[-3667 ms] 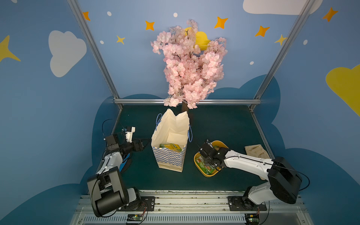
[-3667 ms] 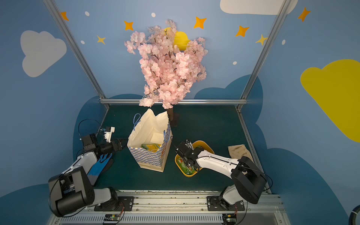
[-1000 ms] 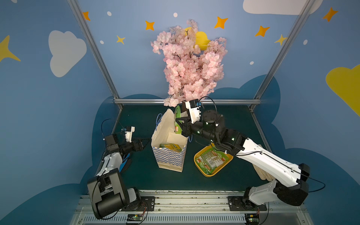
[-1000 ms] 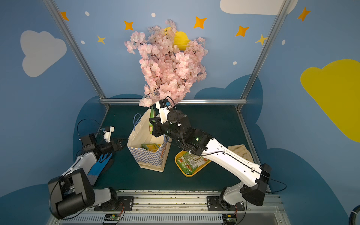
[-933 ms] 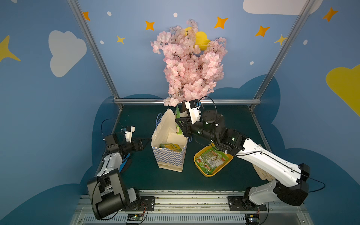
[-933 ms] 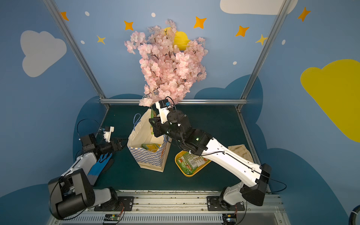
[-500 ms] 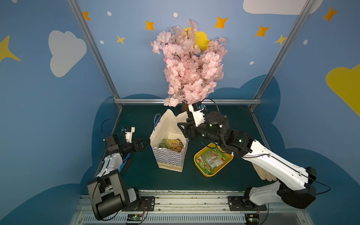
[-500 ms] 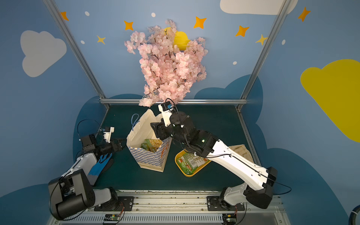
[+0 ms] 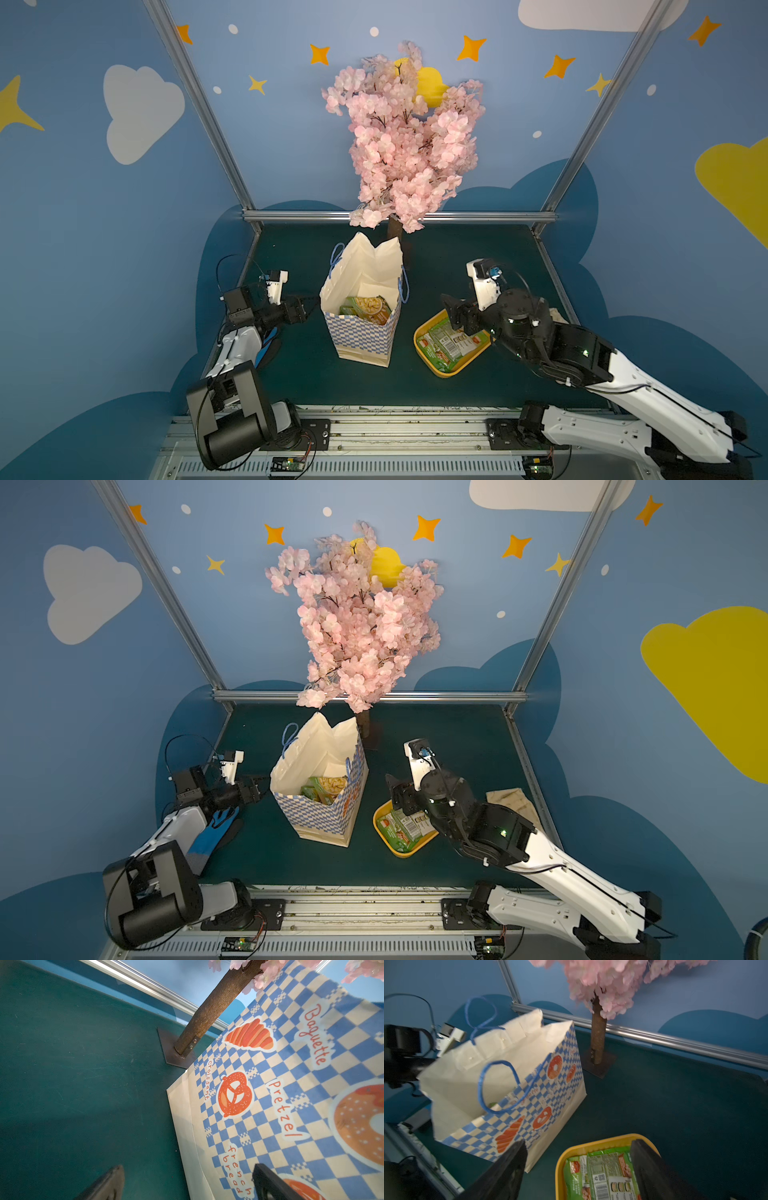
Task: Place the condiment packets inside the bag
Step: Pick up the condiment packet from the storage box.
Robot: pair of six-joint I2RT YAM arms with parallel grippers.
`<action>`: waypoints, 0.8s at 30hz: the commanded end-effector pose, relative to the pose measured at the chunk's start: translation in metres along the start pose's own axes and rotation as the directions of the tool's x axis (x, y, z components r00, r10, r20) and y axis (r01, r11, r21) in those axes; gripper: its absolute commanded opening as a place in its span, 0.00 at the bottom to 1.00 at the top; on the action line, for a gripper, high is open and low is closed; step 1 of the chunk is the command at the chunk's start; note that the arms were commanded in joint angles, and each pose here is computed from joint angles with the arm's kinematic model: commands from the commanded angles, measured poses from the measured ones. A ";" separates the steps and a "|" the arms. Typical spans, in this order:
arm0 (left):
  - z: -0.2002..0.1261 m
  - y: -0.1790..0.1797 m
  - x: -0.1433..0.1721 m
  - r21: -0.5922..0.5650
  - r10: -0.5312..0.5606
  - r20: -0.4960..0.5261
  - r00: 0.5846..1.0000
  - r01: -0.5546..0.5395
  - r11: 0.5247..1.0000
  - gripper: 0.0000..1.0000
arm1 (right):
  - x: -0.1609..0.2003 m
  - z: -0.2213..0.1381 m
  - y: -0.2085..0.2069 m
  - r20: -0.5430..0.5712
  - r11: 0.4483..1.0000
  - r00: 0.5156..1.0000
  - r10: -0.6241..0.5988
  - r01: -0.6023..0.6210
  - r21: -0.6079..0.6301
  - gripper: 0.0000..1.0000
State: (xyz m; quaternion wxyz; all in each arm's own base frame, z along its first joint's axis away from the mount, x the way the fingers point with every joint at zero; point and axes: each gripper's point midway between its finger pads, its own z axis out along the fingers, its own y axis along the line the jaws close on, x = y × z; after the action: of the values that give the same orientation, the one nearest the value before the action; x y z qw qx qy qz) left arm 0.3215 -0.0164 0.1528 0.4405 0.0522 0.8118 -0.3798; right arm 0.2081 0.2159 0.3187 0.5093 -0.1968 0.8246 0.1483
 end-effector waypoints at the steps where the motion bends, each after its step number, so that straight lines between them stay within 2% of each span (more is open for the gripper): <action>1: 0.000 -0.002 0.002 0.020 -0.002 0.001 1.000 0.002 1.000 1.00 | 0.049 0.012 -0.025 -0.141 0.989 0.990 -0.020 0.040 0.142 0.88; 8: 0.000 -0.002 0.001 0.016 -0.003 0.002 1.000 0.003 1.000 1.00 | 0.103 0.027 -0.044 -0.287 0.964 0.958 -0.001 0.077 0.255 0.98; 14: -0.001 -0.002 0.001 0.014 -0.002 0.004 1.000 0.002 1.000 1.00 | 0.144 0.046 -0.044 -0.396 0.952 0.918 0.034 0.091 0.293 0.98; 20: -0.001 -0.003 0.001 0.015 -0.001 0.003 1.000 0.001 1.000 1.00 | 0.186 0.073 -0.030 -0.480 0.962 0.877 0.030 0.105 0.252 0.98; 24: -0.001 -0.002 0.001 0.014 -0.001 0.003 1.000 0.001 1.000 1.00 | 0.196 0.082 -0.031 -0.523 0.954 0.852 0.009 0.150 0.260 0.98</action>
State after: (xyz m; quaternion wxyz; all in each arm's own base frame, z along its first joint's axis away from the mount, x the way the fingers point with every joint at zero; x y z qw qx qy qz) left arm 0.3216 -0.0163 0.1525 0.4402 0.0517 0.8120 -0.3798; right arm 0.2025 0.1843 0.1050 0.2920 -0.1924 0.9347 -0.0631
